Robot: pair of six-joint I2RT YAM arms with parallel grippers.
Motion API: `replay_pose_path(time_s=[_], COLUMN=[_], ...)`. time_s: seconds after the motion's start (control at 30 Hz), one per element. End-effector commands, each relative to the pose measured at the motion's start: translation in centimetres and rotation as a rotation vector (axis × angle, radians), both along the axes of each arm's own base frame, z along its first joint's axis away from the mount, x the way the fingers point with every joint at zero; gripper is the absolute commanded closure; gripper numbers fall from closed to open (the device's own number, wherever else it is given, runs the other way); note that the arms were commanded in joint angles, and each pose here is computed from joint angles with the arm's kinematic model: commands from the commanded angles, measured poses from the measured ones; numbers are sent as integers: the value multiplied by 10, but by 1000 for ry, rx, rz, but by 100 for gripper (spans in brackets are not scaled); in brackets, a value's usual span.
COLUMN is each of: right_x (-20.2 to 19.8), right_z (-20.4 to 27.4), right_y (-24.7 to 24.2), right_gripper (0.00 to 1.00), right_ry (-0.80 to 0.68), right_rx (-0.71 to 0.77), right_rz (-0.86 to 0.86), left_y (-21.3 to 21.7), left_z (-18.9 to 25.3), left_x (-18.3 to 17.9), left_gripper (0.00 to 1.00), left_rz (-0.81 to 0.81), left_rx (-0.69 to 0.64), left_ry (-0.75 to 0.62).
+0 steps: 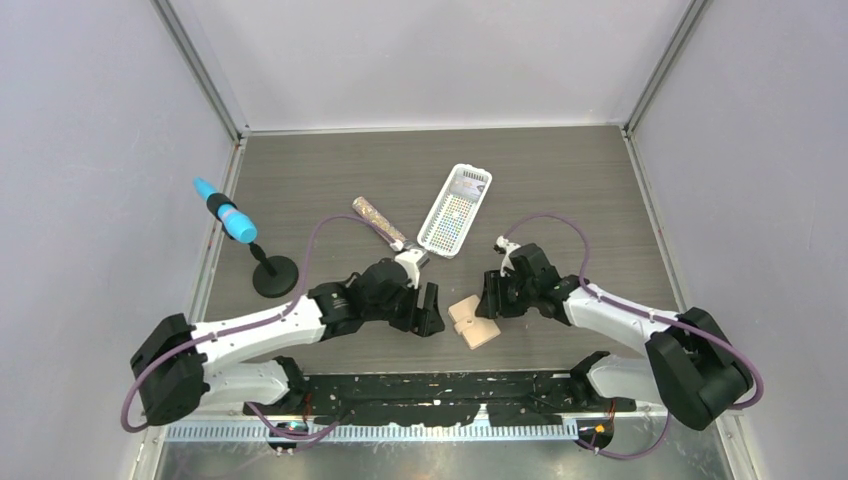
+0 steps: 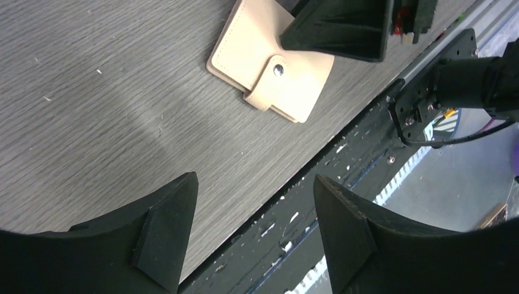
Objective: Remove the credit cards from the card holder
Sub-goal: Open the card holder at the center of the board.
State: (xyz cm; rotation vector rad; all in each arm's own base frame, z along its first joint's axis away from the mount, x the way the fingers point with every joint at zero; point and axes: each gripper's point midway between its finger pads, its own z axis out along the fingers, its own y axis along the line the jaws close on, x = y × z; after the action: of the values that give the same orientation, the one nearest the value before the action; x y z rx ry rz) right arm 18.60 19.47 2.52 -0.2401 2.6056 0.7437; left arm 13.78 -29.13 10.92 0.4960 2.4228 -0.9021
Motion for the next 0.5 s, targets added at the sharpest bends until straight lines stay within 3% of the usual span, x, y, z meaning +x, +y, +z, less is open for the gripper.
replay_pose_path(time_s=[0.0, 0.13, 0.27, 0.47], right_x=[-14, -18, -19, -14], right_z=[-10, -9, -3, 30], right_y=[7, 12, 15, 23], right_gripper=[53, 68, 92, 95], right_ry=[36, 40, 30, -34], right_rx=[58, 106, 151, 288], right_rz=[39, 38, 20, -53], left_y=[-29, -37, -45, -54], left_z=[15, 4, 1, 1], left_x=[16, 13, 10, 7], left_gripper=[29, 32, 37, 41], left_rz=[45, 33, 18, 12], left_rx=[-132, -126, -114, -62], left_ry=[-43, -15, -7, -21])
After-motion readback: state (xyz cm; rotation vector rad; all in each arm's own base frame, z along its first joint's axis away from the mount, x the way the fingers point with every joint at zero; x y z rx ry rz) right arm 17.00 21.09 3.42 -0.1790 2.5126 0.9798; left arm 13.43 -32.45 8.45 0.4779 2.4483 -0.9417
